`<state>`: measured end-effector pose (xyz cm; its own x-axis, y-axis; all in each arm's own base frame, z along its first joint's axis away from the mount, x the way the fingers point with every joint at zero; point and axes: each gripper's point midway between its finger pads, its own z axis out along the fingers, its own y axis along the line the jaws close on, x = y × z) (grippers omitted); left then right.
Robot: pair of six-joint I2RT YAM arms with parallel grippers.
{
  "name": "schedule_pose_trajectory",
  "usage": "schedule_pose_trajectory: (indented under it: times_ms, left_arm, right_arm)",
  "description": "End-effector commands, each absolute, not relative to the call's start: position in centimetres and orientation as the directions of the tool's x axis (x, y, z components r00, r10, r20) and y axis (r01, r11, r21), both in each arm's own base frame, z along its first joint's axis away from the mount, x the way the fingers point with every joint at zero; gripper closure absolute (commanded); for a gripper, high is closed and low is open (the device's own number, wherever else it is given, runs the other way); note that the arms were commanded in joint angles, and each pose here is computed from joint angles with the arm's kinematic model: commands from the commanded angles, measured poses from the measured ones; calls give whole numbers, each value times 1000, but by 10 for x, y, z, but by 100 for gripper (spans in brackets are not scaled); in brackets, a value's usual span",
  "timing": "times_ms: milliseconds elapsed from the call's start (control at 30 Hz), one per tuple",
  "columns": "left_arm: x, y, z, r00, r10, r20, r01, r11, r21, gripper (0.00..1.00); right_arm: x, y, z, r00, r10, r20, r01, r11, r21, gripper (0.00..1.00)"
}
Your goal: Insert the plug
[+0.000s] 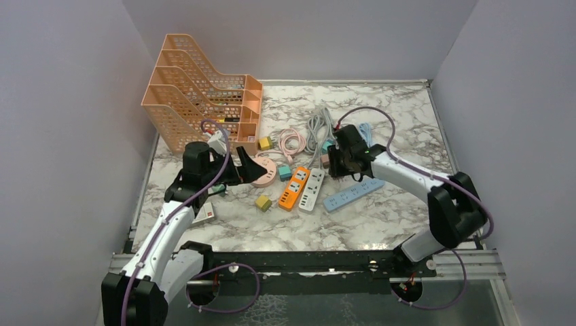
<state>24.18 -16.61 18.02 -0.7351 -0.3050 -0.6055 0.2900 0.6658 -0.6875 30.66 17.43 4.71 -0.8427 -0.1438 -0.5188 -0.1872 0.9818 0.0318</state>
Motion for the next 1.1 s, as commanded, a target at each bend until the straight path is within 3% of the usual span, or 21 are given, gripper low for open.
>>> schedule_pose_trajectory:
  times_ms: [0,233,567,867,1067]
  left_arm:
    - [250,-178,195,-744,-324,-584,299,621,-725,5]
    - [256,-195,212,-768,-345,-540,289,566,-772,8]
    - [239,-223,211,-829,-380,-409,242,416,-877,4]
    - [236,-227,187,-862,-374,-341,164,430,-888,11]
    - [230,-233,176,-898,-312,-312,160,427,-890,27]
  right_arm:
    - [323,223,138,-647,-176,-742,-428,889,162,74]
    - [281,291,193,-439,-194,-877,-785,558,269,75]
    - [233,354,216,-280,-192,-941,-948,211,239,76]
    - [226,375,199,-259,-257,-931,-959,179,218,76]
    - [220,386,195,-243,-278,-929,-967,148,208,76]
